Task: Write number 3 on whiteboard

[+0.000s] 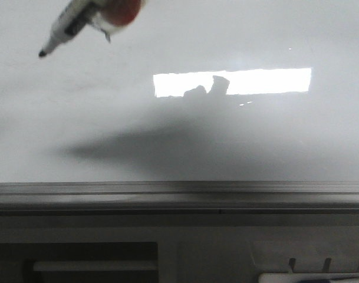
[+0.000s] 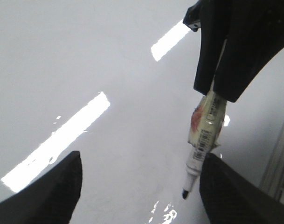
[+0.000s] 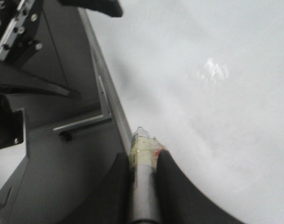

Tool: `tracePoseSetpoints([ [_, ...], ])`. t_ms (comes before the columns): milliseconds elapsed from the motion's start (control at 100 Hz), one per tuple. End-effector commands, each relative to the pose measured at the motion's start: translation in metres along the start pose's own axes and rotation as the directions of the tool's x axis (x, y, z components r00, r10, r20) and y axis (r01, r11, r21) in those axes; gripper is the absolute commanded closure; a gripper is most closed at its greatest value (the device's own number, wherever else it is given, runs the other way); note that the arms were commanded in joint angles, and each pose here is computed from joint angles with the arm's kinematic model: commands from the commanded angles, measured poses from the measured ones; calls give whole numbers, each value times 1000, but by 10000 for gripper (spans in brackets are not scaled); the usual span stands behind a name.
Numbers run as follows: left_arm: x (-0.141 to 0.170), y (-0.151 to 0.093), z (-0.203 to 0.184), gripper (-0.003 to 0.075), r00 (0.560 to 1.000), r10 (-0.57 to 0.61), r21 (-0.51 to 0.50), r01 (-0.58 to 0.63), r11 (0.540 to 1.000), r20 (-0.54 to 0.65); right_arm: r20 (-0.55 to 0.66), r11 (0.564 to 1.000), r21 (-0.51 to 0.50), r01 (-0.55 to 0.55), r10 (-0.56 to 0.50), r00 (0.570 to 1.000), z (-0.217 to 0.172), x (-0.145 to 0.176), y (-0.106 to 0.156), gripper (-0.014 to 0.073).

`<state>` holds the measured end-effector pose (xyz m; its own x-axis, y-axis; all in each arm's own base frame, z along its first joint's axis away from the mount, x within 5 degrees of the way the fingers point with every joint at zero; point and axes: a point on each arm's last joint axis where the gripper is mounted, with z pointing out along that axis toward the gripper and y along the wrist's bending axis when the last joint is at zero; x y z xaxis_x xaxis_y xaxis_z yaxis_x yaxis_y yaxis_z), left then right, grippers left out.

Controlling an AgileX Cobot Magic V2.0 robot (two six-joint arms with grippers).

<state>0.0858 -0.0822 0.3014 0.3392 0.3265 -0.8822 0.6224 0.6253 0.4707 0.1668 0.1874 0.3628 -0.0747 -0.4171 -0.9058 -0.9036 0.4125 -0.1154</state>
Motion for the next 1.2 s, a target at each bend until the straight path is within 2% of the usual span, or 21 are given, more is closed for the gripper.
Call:
tracePoseSetpoints([
  [0,-14,9,-10,230,995,-88,-54,91,994,57,131,995,99,-13,-1,991,-11,-25,-10,655],
  [120,-11,12,-15,292,992,-127,-85,128,988,21,146,989,144,-14,-7,989,-11,-28,-17,654],
  [230,-12,11,-15,376,992,-126,-82,128,988,29,130,985,171,-31,9,992,-8,-23,-26,654],
  [330,-12,11,-15,418,991,-126,-80,128,988,35,120,977,206,-47,23,992,-6,-19,-36,654],
  [650,-12,11,-15,423,991,-126,-80,128,989,36,70,964,252,-82,66,995,4,-6,-57,654],
  [850,-12,11,-15,423,991,-126,-80,128,989,36,43,962,269,-49,39,998,8,-3,-61,654],
  [1030,-12,11,-15,423,991,-126,-80,128,989,36,29,951,304,-58,52,998,-8,1,-72,654],
  [1190,-12,11,-15,423,991,-126,-80,128,989,36,-25,962,264,-64,73,997,-22,7,-71,648],
])
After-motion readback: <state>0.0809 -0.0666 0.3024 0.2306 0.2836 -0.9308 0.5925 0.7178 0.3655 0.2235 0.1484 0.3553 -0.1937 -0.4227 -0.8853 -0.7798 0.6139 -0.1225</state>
